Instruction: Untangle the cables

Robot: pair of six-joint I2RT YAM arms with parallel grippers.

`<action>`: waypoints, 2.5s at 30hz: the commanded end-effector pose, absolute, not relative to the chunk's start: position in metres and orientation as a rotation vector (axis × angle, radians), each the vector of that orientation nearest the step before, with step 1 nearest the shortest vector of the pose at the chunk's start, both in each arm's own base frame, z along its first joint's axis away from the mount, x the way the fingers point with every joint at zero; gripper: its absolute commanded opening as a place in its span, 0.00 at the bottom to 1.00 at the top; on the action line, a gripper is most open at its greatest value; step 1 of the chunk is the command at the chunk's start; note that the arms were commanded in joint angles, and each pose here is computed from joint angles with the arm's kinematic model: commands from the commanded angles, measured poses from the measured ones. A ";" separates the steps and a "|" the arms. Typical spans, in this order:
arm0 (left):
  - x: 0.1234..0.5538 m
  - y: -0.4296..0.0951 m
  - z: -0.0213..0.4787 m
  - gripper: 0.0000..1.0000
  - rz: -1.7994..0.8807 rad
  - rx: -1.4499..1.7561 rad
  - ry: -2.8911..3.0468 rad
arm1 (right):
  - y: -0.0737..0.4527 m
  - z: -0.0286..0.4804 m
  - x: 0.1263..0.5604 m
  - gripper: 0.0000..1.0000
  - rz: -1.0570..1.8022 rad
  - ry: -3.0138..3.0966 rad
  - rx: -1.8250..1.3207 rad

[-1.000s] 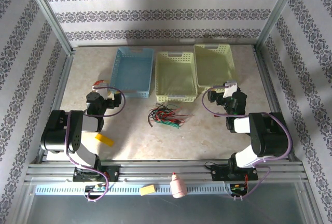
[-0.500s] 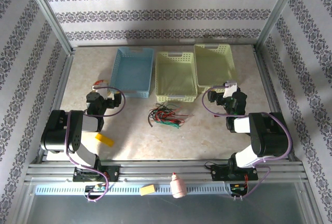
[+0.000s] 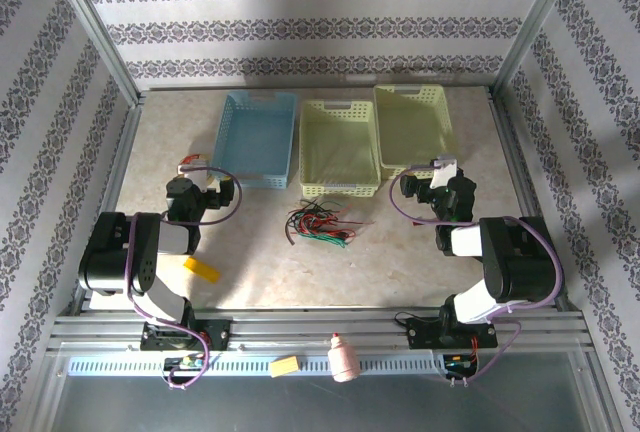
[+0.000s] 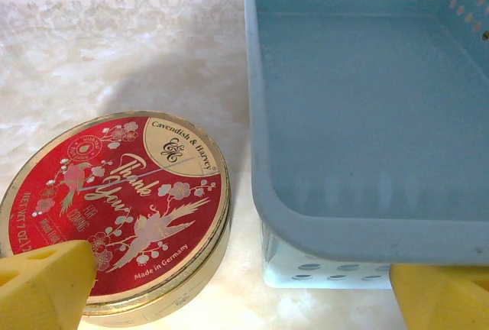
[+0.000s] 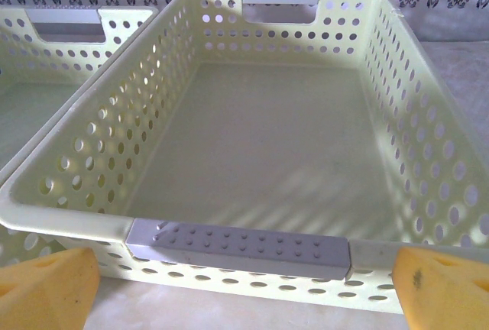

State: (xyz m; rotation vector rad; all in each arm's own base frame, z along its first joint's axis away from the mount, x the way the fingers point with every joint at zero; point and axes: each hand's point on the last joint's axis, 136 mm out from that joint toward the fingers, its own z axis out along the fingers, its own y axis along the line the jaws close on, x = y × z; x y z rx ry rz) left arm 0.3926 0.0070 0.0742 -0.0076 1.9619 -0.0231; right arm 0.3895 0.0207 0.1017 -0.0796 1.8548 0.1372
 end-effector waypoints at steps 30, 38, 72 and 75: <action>0.334 -0.043 0.139 0.99 -0.036 -0.333 2.054 | 0.123 0.233 0.364 0.98 -0.147 2.041 -0.123; 0.362 -0.153 0.130 0.99 -0.061 0.021 2.209 | 0.220 0.238 0.361 0.98 0.363 2.228 -0.064; 0.303 -0.205 0.103 0.99 -0.385 0.278 2.447 | 0.266 0.132 0.260 0.41 0.710 2.562 -0.447; 0.301 -0.212 0.105 0.99 -0.420 0.321 2.443 | 0.269 0.128 0.258 0.39 0.722 2.588 -0.452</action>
